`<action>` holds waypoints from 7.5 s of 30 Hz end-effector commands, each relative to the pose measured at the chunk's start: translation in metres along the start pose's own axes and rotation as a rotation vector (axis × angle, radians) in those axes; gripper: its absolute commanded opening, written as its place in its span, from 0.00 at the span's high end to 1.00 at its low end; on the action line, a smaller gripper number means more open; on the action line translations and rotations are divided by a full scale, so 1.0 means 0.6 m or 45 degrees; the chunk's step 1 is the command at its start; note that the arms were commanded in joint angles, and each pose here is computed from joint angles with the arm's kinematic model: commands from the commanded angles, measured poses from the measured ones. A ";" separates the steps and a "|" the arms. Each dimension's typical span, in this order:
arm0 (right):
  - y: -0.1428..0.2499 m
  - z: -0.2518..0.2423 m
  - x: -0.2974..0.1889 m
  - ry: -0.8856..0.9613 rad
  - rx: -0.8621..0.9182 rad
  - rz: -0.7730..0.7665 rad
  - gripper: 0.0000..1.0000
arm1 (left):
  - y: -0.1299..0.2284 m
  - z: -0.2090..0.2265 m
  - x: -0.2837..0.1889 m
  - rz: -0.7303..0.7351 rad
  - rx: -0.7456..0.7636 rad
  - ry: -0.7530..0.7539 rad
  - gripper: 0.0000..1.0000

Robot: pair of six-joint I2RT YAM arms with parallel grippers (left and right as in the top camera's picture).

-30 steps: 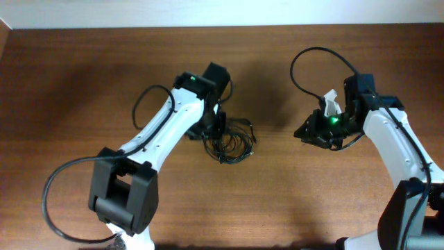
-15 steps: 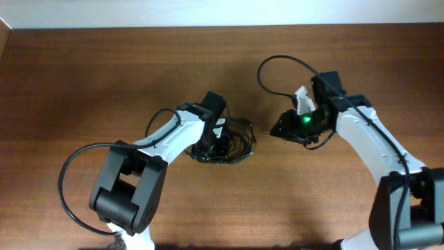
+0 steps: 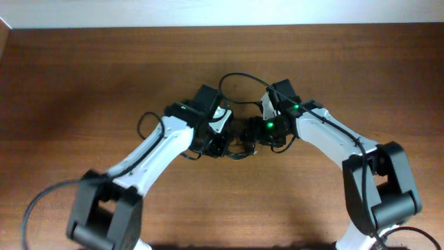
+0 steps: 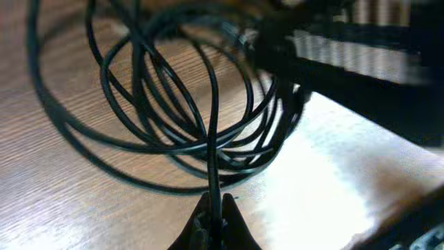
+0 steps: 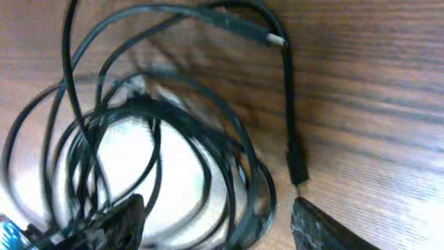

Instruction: Untangle cables

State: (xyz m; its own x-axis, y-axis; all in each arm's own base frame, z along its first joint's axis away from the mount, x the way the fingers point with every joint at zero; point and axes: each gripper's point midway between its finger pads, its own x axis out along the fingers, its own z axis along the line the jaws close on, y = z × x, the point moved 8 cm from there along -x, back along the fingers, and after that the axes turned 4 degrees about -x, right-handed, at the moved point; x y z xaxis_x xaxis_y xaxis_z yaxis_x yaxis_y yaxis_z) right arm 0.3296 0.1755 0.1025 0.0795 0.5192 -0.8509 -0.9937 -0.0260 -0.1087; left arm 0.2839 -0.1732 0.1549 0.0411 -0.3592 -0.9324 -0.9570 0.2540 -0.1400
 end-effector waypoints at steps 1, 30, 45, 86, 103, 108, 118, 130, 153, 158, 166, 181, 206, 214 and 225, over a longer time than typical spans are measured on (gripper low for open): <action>0.007 -0.004 0.026 0.030 0.053 0.028 0.40 | 0.001 -0.016 -0.047 -0.092 0.059 0.044 1.00; 0.028 -0.127 -0.021 0.359 0.354 0.135 0.87 | 0.093 -0.024 -0.485 -1.410 -0.273 -0.375 0.99; 0.031 -0.135 -0.134 0.009 0.149 0.256 0.14 | -0.007 -0.021 -0.256 -0.592 -0.140 -0.240 0.56; 0.088 -0.124 -0.158 -0.225 0.165 0.342 0.34 | -0.105 0.024 0.112 0.030 -0.127 0.048 1.00; 0.032 -0.033 -0.175 -0.980 -0.119 0.016 0.96 | -0.093 0.027 0.113 0.080 -0.186 0.028 1.00; 0.021 -0.051 -0.215 -1.179 -0.058 -0.096 0.96 | -0.094 0.031 0.113 0.071 -0.186 -0.009 1.00; 0.027 -0.145 -0.249 -0.995 0.189 -0.187 0.96 | -0.089 0.058 0.110 0.061 -0.191 -0.217 1.00; 0.064 -0.117 -0.181 -0.733 0.129 0.073 0.96 | -0.094 0.055 0.111 0.041 -0.186 -0.200 1.00; 0.083 -0.124 -0.104 0.092 0.133 0.277 0.55 | -0.131 0.033 0.112 -0.099 0.032 -0.042 1.00; 0.056 -0.132 -0.102 0.141 0.068 0.161 0.27 | -0.120 0.036 0.115 -0.058 0.039 -0.050 1.00; -0.017 -0.121 -0.098 0.106 -0.105 -0.160 0.56 | -0.100 0.040 0.115 0.038 0.169 -0.064 1.00; 0.008 -0.132 -0.056 0.590 -0.126 -0.183 0.64 | -0.102 0.029 0.109 0.031 0.316 0.144 1.00; 0.042 0.023 -0.412 0.656 -0.182 -0.709 0.96 | -0.082 -0.022 -0.201 -0.534 0.155 -0.063 1.00; 0.079 0.003 -0.389 0.650 0.077 -0.527 0.96 | -0.077 -0.001 -0.201 -0.543 -0.123 -0.176 1.00; 0.129 -0.013 -0.317 0.489 0.332 -0.168 0.96 | -0.077 0.000 -0.197 -0.521 0.015 -0.206 1.00</action>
State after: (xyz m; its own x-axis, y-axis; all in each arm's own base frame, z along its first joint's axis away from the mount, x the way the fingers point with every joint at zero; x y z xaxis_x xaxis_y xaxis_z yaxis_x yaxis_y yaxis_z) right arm 0.2425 0.0693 0.2701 0.2354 0.1540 -0.9596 -0.9647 0.1569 -0.2115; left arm 0.3238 -0.1465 0.2630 0.4343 -0.2938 -0.8515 -0.8750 0.0869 -0.4763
